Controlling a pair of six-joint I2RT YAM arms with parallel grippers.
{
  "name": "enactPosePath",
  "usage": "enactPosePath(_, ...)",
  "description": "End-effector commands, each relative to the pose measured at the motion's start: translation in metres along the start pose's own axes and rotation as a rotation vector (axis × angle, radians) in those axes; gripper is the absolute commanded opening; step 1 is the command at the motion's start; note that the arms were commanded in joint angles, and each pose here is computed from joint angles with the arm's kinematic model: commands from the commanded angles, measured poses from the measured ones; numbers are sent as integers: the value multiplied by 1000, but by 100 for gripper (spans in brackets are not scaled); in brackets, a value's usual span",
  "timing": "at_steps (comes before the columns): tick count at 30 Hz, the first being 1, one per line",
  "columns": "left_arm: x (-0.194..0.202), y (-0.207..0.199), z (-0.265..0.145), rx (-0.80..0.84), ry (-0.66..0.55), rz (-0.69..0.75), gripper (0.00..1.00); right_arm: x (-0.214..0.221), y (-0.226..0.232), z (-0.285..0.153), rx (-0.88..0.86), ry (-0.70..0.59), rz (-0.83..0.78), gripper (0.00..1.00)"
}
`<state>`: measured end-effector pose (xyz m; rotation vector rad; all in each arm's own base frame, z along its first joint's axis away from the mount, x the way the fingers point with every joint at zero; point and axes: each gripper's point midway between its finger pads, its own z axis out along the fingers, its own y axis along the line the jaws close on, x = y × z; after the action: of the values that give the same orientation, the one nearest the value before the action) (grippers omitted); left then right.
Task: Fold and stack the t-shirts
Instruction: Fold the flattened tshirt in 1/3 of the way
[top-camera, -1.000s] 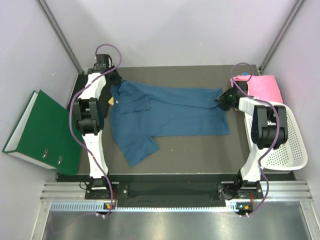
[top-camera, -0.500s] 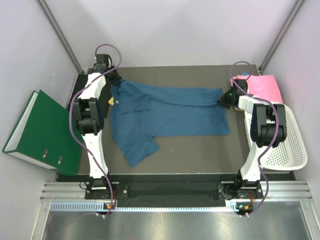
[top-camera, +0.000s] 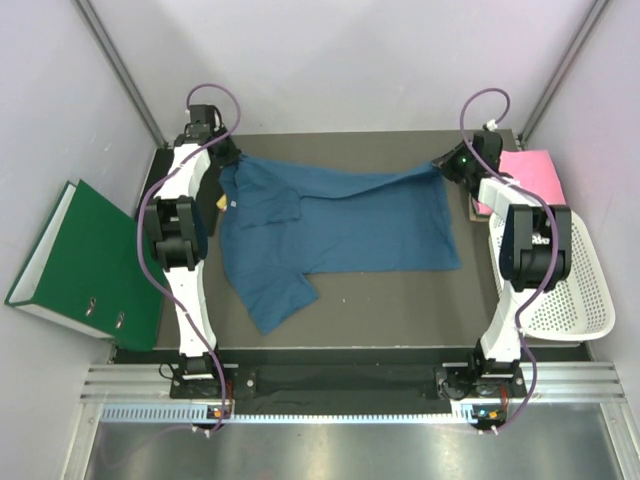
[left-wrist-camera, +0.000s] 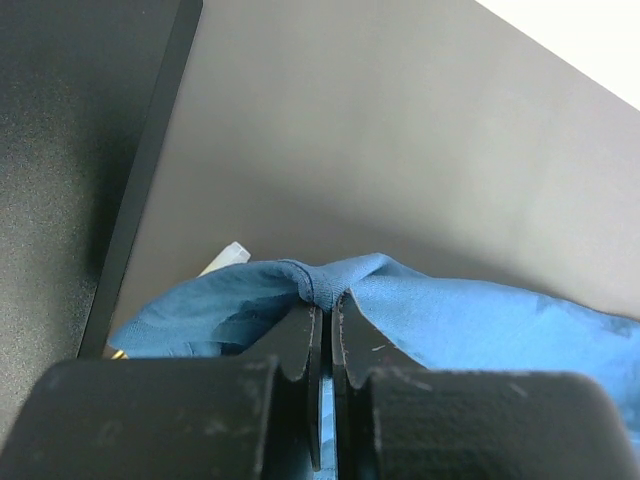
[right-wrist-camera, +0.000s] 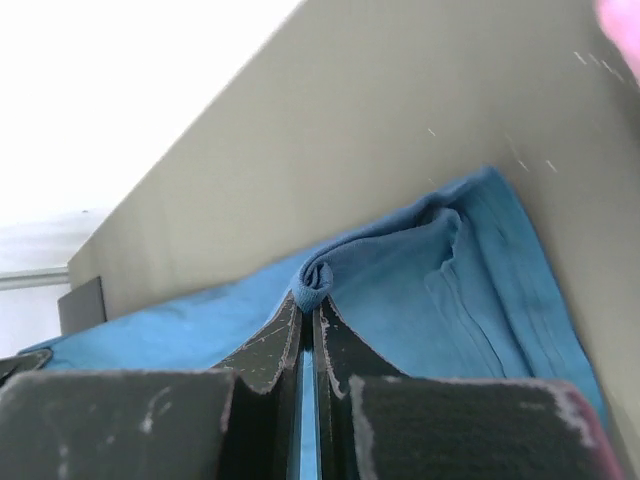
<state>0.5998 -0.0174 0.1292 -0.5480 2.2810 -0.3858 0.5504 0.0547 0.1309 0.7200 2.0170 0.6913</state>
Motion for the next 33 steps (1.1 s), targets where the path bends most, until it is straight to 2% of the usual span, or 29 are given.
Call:
enactPosePath(1, -26, -4, -20, 10, -68, 4, 0, -28, 29, 11, -124, -59, -59, 0)
enactPosePath(12, -17, 0, -13, 13, -39, -6, 0, 35, -58, 46, 94, 115, -23, 1)
enactPosePath(21, -16, -1, -10, 26, -34, -16, 0, 41, -81, 41, 223, 157, -28, 4)
enactPosePath(24, -18, 0, -9, 21, -42, -17, 0, 40, -85, 33, 263, 156, -30, 13)
enactPosePath(25, -19, 1, -7, 17, -44, -19, 0, 40, -87, 31, 276, 161, -36, 19)
enactPosePath(26, -22, 1, -7, 19, -49, -21, 0, 42, -89, 27, 292, 178, -37, 22)
enactPosePath(28, -19, 5, 1, 10, -37, -32, 0, 43, -88, 22, 298, 186, -49, 40)
enactPosePath(29, -24, 2, 0, 18, -46, -31, 0, 37, -81, 17, 283, 172, -60, 45)
enactPosePath(30, -20, 4, 6, 22, -30, -35, 3, 41, -83, 13, 286, 180, -66, 48)
enactPosePath(31, -18, 3, 8, 30, -19, -38, 18, 39, -79, 9, 276, 173, -82, 57)
enactPosePath(32, -19, 0, 8, 39, -19, -37, 63, 32, -68, 1, 258, 152, -93, 63)
enactPosePath(33, -18, 2, 8, 35, -15, -39, 76, 35, -69, -4, 256, 154, -103, 68)
